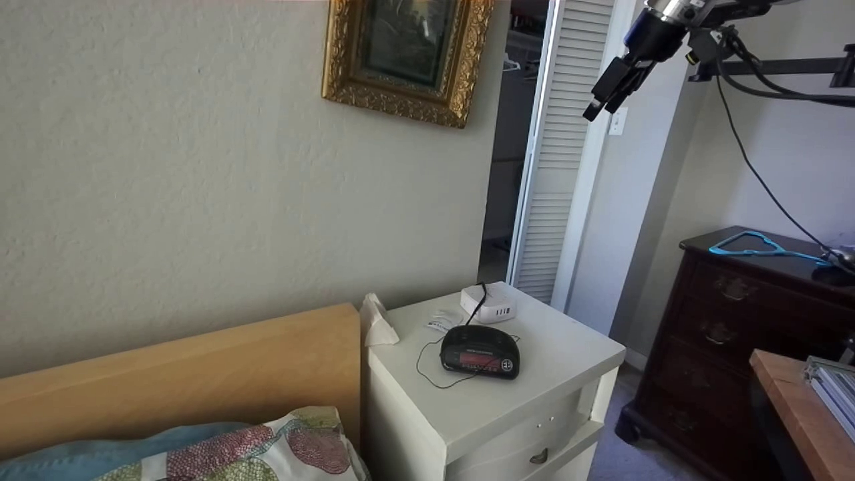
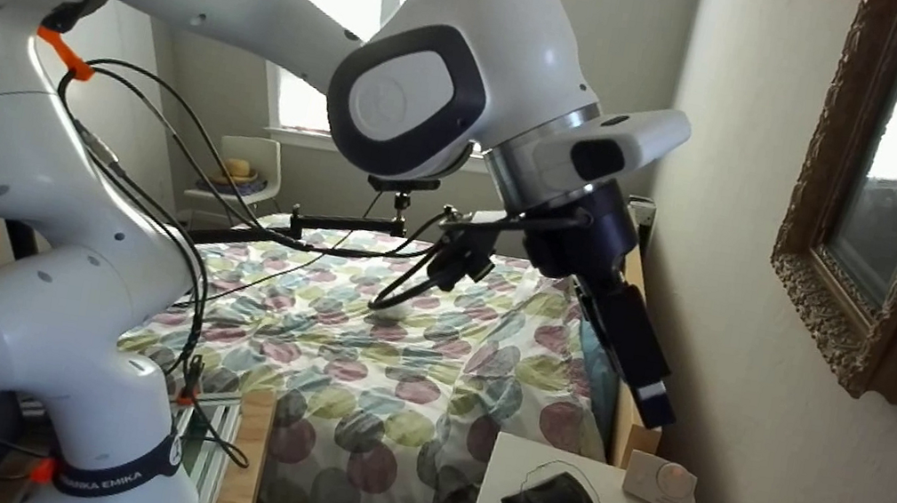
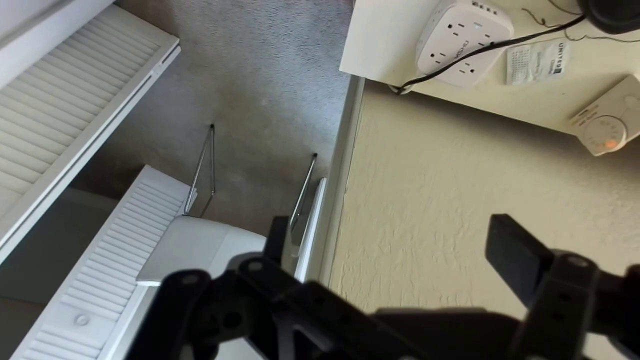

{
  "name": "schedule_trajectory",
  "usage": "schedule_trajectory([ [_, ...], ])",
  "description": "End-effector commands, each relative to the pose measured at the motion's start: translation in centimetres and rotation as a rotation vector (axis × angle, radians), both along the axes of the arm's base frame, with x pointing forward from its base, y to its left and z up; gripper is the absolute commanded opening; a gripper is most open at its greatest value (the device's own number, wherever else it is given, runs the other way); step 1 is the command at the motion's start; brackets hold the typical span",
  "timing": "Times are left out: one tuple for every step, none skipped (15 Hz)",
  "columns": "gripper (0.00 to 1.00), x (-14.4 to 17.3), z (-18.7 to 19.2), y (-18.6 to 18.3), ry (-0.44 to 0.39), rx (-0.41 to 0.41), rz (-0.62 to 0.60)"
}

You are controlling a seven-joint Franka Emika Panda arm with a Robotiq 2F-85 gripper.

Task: Push the picture frame on the wall to the left.

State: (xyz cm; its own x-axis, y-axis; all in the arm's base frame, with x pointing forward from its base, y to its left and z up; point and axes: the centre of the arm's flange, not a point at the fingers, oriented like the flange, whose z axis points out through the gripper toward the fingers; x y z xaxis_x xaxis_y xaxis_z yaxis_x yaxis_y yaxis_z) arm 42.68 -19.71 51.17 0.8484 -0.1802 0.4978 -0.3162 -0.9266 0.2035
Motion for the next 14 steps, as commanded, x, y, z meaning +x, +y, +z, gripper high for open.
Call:
schedule_trajectory([
  [1.00, 0.0, 0.0, 0.0, 0.000, 0.000, -0.001],
  [1.00, 0.0, 0.0, -0.1, 0.000, 0.000, -0.002],
  [1.00, -0.1, 0.0, -0.1, 0.000, 0.001, -0.002],
  [1.00, 0.9, -0.3, -0.6, 0.025, -0.018, -0.014],
  [1.00, 1.6, -0.8, -0.8, 0.050, -0.020, -0.004],
  [1.00, 2.3, -1.4, -1.3, 0.070, -0.022, 0.004],
  [1.00, 2.9, -2.2, -1.7, 0.095, -0.019, 0.021],
  [1.00, 3.4, -2.9, -2.0, 0.115, -0.013, 0.031],
  [1.00, 4.0, -3.9, -2.3, 0.140, -0.001, 0.045],
  [1.00, 4.8, -4.9, -2.6, 0.169, 0.013, 0.054],
  [1.00, 5.3, -5.9, -2.9, 0.201, 0.022, 0.062],
  [1.00, 5.7, -6.8, -3.1, 0.232, 0.028, 0.076],
  [1.00, 6.2, -7.8, -3.3, 0.258, 0.033, 0.086],
  [1.00, 6.5, -8.5, -3.5, 0.282, 0.035, 0.095],
])
